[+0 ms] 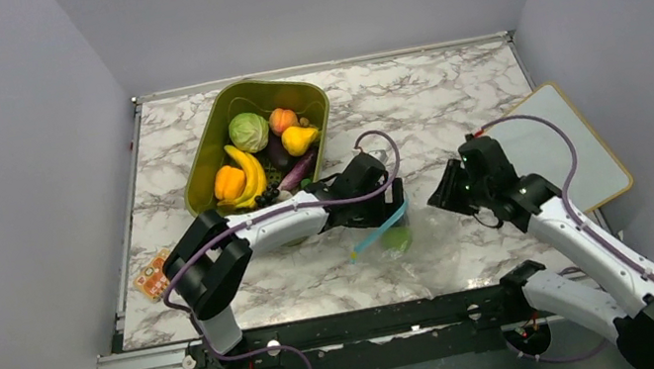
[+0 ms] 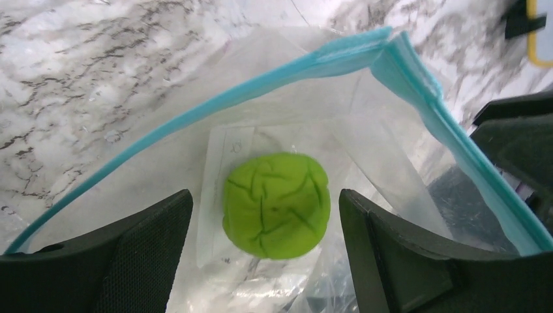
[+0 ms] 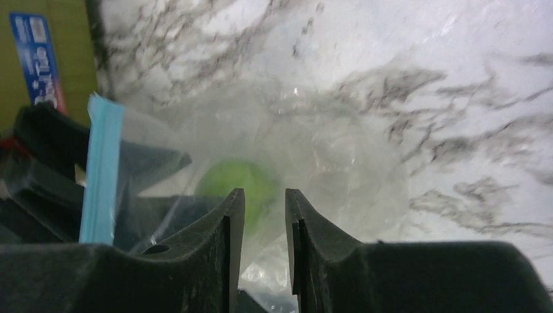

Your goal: Open the zip-top bag and remove the fake food

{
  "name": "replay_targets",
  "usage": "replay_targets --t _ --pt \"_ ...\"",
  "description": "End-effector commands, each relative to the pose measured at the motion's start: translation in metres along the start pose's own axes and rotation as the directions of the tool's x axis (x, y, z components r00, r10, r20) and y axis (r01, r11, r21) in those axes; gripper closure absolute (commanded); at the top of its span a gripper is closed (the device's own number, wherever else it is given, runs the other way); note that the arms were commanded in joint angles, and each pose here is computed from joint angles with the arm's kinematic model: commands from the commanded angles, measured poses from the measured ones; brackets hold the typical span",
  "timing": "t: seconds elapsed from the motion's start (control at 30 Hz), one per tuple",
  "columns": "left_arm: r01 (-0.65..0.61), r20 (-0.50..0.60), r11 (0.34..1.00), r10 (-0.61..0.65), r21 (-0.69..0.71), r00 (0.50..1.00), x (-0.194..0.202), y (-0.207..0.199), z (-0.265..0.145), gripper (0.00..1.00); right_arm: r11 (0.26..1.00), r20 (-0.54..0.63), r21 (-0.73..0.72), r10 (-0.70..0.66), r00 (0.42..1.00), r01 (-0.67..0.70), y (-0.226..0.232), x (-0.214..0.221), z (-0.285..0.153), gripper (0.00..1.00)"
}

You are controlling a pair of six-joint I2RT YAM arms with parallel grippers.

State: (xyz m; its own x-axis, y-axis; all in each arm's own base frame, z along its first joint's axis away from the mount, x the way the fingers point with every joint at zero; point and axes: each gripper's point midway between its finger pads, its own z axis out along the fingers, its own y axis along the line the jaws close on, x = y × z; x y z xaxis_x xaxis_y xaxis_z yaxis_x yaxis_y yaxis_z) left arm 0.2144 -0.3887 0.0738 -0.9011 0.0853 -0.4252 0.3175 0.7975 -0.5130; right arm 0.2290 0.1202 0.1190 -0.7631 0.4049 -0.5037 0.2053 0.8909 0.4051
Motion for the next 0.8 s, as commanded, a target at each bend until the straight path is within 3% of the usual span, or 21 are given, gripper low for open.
replay_targets --t 0.0,0.07,0.23,0.77 --pt "-0.157 -0.147 0.984 0.168 0.083 0.975 0.021 -0.009 -0.01 0.14 0.976 -0.183 -0.207 0.028 0.983 -0.066 0.015 0.054 -0.013 0.7" --pt "-0.162 -0.174 0.984 0.172 0.074 0.97 0.026 -0.006 -0.006 0.14 0.959 -0.241 -0.269 0.026 0.97 -0.093 0.018 0.074 -0.013 0.7" --pt "-0.176 -0.154 0.983 0.18 0.045 0.971 0.022 -0.001 -0.004 0.14 0.966 -0.318 -0.218 0.063 0.946 -0.138 -0.002 0.104 0.002 0.71" --pt "-0.265 -0.246 0.961 0.277 0.083 0.929 0.04 -0.003 -0.01 0.13 0.969 -0.381 -0.158 0.117 0.917 -0.19 -0.012 0.122 0.027 0.74"
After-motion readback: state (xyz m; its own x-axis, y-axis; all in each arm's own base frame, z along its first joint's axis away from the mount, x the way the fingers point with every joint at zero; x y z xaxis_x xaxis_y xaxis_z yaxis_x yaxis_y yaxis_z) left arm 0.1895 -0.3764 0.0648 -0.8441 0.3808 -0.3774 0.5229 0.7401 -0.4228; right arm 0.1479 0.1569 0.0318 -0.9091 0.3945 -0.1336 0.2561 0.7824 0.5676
